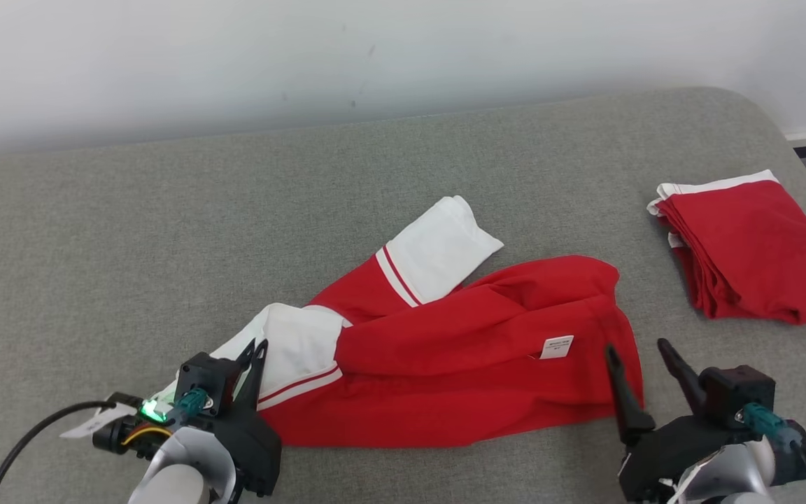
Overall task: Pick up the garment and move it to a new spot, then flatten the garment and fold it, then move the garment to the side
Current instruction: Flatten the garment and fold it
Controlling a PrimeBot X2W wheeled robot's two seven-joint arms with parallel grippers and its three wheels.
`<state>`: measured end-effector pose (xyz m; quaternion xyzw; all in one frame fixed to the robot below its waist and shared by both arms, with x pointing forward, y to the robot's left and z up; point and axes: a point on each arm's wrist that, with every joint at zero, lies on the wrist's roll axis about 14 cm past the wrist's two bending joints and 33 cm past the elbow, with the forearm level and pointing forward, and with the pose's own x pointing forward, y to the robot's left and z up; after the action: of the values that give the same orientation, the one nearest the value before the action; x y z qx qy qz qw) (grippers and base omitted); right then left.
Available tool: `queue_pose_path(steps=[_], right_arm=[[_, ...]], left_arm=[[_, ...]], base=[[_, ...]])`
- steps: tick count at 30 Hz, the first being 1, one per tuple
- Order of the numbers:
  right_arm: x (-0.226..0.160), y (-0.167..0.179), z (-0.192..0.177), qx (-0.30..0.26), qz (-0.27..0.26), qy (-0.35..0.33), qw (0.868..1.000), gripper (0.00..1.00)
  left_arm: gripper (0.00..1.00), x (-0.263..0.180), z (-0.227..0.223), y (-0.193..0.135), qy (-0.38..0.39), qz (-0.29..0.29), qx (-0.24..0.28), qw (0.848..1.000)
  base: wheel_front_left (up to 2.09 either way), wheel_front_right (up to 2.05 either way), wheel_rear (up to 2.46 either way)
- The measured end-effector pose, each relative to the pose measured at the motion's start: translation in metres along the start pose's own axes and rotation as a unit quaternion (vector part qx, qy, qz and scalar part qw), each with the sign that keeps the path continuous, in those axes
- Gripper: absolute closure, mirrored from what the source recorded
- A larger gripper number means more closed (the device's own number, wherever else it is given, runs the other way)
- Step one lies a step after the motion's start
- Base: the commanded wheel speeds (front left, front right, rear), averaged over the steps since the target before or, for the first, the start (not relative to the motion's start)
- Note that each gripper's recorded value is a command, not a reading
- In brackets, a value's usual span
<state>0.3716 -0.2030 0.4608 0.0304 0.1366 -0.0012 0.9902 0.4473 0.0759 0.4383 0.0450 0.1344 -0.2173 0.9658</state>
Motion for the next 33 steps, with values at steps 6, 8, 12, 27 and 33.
queue_pose_path(steps=[6,8,12,27,33], right_arm=[[0.007,-0.007,-0.01,-0.025,-0.012,0.056,0.998,0.0],[0.01,-0.012,-0.014,-0.035,-0.019,0.074,0.996,0.0],[0.014,-0.021,-0.017,-0.044,-0.034,0.092,0.994,0.0],[0.021,-0.017,-0.044,-0.037,-0.026,0.139,0.989,0.17],[0.026,-0.013,-0.045,-0.04,-0.019,0.138,0.99,0.26]], left_arm=[[1.0,-0.005,-0.003,0.001,0.001,0.005,-0.011,1.0],[1.0,-0.006,-0.003,0.001,-0.001,0.006,-0.013,1.0],[1.0,-0.008,-0.003,0.001,-0.002,0.006,-0.018,1.0],[1.0,-0.014,-0.007,0.004,0.0,0.013,-0.024,1.0],[1.0,-0.016,-0.009,0.006,0.001,0.016,-0.026,1.0]], base=[[0.0,0.0,0.0],[0.0,0.0,0.0],[0.0,0.0,0.0],[0.0,0.0,0.0],[0.0,0.0,0.0]])
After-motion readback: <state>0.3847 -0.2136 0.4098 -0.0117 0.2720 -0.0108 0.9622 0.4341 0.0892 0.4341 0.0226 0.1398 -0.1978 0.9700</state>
